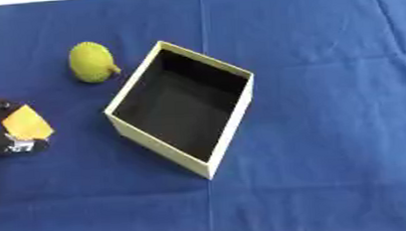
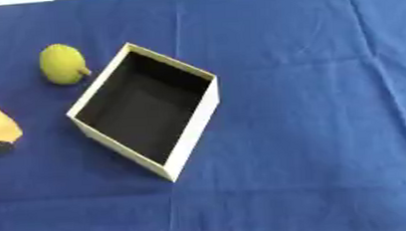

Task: Pick up objects on the table and place them in the box.

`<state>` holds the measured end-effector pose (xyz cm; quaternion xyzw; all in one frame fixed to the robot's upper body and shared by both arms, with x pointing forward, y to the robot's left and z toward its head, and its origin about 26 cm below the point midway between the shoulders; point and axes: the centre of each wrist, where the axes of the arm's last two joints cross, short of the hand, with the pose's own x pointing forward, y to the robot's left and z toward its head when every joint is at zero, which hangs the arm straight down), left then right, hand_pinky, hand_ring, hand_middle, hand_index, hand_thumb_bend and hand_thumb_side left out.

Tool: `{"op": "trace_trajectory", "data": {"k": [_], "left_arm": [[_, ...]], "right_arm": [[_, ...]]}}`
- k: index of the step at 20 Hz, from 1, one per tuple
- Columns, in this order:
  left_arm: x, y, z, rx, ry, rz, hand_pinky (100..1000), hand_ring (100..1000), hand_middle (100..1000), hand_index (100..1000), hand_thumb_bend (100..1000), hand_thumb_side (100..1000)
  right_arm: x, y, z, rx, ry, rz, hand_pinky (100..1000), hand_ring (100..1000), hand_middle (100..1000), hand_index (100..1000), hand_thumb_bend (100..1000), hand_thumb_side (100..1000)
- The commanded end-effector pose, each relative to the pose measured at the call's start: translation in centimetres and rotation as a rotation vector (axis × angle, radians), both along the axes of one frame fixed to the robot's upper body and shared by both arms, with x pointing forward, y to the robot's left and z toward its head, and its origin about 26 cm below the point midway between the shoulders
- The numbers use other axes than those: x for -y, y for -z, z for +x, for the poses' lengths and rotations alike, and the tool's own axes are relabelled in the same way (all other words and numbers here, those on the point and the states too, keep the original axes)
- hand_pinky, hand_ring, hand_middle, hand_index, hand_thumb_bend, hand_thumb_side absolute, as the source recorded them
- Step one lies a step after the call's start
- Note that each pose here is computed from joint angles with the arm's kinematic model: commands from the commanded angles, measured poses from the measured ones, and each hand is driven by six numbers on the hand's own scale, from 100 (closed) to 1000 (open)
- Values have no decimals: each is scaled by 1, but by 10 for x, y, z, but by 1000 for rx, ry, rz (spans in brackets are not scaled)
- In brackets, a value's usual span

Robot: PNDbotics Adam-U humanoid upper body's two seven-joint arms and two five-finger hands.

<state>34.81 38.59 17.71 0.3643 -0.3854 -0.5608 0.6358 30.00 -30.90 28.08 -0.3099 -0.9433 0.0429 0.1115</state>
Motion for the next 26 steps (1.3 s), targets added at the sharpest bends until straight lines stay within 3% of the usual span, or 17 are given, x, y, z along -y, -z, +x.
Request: {"op": "trace_trajectory", "data": {"k": [1, 3, 4, 5, 9, 14, 17, 26], "left_arm": [[-3, -11, 1, 34, -17, 7, 851, 763, 666, 852, 604, 609], [-3, -12, 1, 45, -24, 5, 825, 735, 631, 835, 497, 553], [-2, -12, 1, 50, -27, 4, 825, 735, 631, 835, 497, 553], [-2, -13, 1, 57, -31, 2, 812, 720, 615, 824, 404, 494], [2, -21, -2, 96, -27, -14, 795, 700, 598, 806, 305, 466], [11, -38, -7, 158, -4, -17, 763, 666, 569, 780, 108, 319], [19, -52, -11, 212, 21, -26, 730, 629, 539, 752, 100, 142], [49, -97, -16, 364, 137, -27, 684, 558, 462, 674, 100, 153]], "right_arm": [[1, -9, -4, 30, 0, -5, 829, 709, 678, 751, 100, 727], [2, -8, -4, 30, 1, -5, 829, 709, 678, 751, 100, 727], [2, -8, -4, 29, 1, -4, 829, 709, 678, 751, 100, 727], [2, -8, -4, 29, 2, -5, 829, 709, 678, 751, 100, 726], [2, -7, -4, 24, 6, -6, 830, 710, 678, 751, 100, 727], [3, -6, -4, 21, 10, -6, 830, 710, 677, 751, 100, 727], [3, -7, -5, 22, 13, -7, 830, 711, 678, 752, 100, 728], [3, -9, -5, 27, 13, -11, 830, 712, 678, 753, 100, 725]]}}
